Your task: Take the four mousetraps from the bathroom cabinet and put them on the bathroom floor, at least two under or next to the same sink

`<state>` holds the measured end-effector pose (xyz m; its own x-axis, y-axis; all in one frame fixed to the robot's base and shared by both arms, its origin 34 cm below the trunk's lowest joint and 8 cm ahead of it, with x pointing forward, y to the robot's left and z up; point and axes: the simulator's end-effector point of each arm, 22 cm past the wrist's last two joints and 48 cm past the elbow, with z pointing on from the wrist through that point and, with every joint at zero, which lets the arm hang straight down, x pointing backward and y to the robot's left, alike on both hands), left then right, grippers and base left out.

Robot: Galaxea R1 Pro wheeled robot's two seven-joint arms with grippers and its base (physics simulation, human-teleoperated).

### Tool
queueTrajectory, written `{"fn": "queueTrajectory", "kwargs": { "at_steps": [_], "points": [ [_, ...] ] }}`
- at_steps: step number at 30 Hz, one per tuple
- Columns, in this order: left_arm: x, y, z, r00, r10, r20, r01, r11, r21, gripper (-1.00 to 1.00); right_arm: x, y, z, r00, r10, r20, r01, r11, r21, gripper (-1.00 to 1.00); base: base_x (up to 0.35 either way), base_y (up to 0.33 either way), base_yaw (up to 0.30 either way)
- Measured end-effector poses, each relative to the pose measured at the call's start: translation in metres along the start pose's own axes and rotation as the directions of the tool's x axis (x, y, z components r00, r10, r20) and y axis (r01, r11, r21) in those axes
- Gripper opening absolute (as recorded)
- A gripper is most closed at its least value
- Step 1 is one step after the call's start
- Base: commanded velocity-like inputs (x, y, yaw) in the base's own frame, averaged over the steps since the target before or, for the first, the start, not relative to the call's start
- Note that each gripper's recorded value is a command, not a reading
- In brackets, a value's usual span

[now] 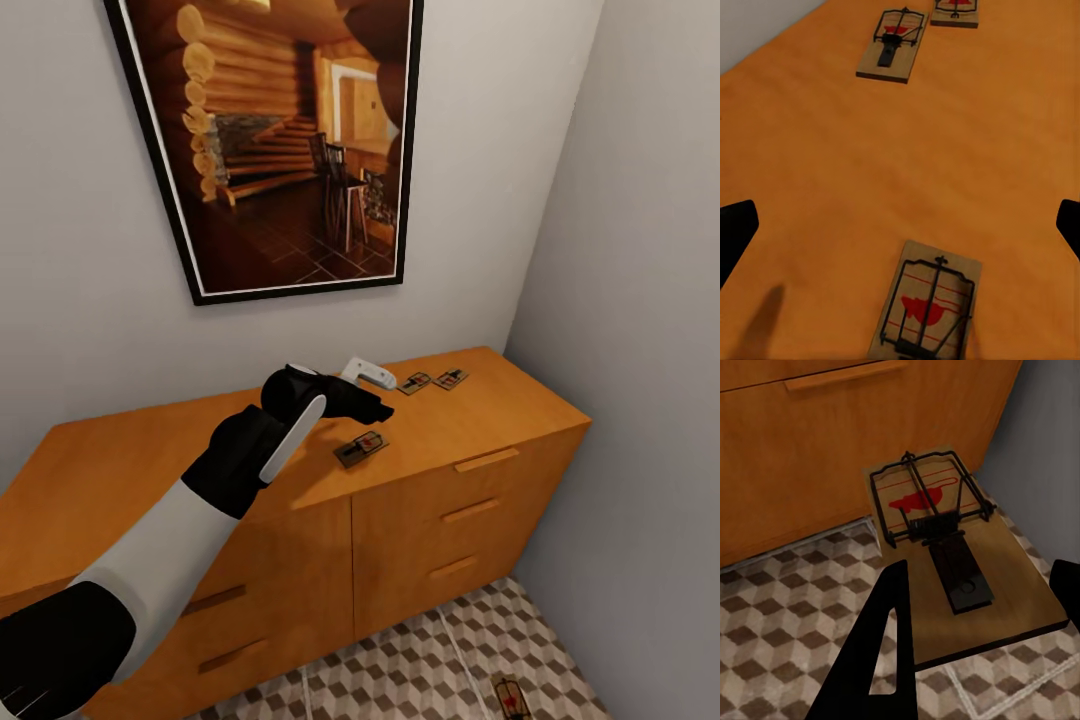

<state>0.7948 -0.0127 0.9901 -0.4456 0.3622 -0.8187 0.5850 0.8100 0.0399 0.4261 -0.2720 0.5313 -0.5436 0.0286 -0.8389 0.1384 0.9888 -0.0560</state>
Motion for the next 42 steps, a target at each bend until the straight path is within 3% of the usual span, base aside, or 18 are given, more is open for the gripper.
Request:
{"fn": "queueTrajectory", "kwargs": {
  "at_steps": [13, 33, 42],
  "points": [
    [0.004, 0.007, 0.000, 1.000, 0.000, -0.008, 0.000, 1.000, -0.009, 1.00, 0.000, 0.000, 0.000, 1.000, 0.000, -0.001, 0.000, 1.000, 0.000, -1.00, 0.009, 0.000, 0.000],
    [0.013, 0.008, 0.005, 0.999, -0.002, -0.032, 0.001, 1.000, -0.011, 1.00, 0.000, 0.000, 0.000, 1.000, 0.000, -0.001, 0.000, 1.000, -0.002, -1.00, 0.217, 0.000, 0.000],
    [0.039, -0.010, 0.020, 0.993, 0.065, -0.102, -0.065, 0.998, 0.003, 1.00, 0.000, 0.000, 0.000, 1.000, 0.000, -0.001, 0.000, 1.000, -0.001, -1.00, 0.065, 0.000, 0.000]
  ]
}}
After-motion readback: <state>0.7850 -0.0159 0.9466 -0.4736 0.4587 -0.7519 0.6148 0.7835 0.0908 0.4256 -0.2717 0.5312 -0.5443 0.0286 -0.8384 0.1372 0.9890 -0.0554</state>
